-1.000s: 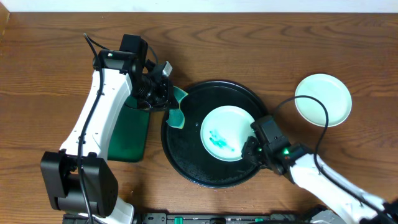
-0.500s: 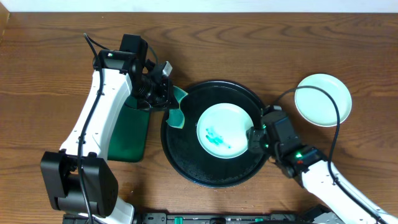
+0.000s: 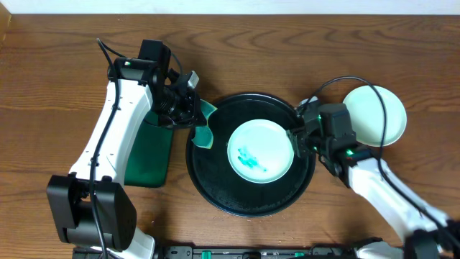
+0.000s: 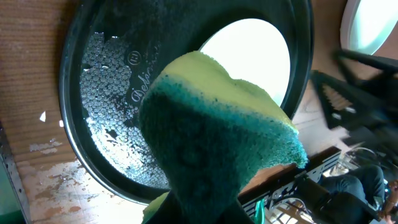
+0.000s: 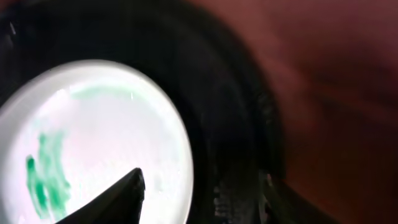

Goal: Clean dirty plates on tray and stack at the side

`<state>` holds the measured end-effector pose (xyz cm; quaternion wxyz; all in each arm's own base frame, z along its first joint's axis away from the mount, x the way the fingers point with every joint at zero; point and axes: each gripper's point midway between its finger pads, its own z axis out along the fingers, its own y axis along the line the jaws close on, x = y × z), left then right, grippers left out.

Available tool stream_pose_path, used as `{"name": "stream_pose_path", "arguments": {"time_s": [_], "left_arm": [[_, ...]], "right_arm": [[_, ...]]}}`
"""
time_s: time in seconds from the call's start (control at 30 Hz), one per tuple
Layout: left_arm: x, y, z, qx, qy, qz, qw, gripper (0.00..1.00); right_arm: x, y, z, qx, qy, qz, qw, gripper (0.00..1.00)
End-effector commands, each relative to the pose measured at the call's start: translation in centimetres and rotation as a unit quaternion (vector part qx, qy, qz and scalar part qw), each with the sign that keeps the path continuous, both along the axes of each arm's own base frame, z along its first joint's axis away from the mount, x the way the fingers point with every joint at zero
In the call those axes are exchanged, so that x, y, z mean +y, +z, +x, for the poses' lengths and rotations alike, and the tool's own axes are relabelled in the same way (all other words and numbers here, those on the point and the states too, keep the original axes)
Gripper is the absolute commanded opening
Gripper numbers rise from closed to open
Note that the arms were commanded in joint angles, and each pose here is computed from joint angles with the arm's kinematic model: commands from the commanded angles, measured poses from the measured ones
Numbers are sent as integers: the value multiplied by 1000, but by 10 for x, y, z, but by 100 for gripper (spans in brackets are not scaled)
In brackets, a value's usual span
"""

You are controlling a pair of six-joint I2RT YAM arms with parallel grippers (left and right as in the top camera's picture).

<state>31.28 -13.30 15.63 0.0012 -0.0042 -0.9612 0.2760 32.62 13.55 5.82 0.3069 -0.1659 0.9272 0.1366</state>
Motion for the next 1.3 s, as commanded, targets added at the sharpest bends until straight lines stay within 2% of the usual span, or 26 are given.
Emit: {"name": "stream_pose_path", "arguments": {"time_s": [0.0, 0.2, 0.47, 0.73, 0.93, 1.0, 1.03, 1.17, 1.27], "left_arm": [[1, -5, -1, 12, 5, 2, 1000, 8], [1, -5, -1, 12, 5, 2, 1000, 7], [1, -5, -2, 14, 5, 2, 1000, 7], [2, -5, -5, 21, 5, 3, 1000, 7], [2, -5, -5, 21, 5, 3, 1000, 7], [2, -5, -5, 21, 5, 3, 1000, 7], [2, -5, -6, 21, 5, 3, 1000, 7], [2, -5, -6, 23, 5, 3, 1000, 7], [1, -5, -6, 22, 4, 3, 1000, 7]], "right_arm": [[14, -15, -1, 31, 41, 21, 998, 55], [19, -27, 6, 51, 47, 24, 997, 51], [19, -33, 4, 68, 35, 28, 997, 37], [18, -49, 0, 92, 32, 23, 995, 35], [17, -59, -2, 112, 15, 28, 993, 20], [17, -60, -3, 119, 4, 33, 992, 6], [17, -60, -3, 123, -5, 37, 992, 1], [10, -63, -3, 158, -95, 60, 981, 1], [1, -69, -11, 207, -198, 81, 955, 1]]}}
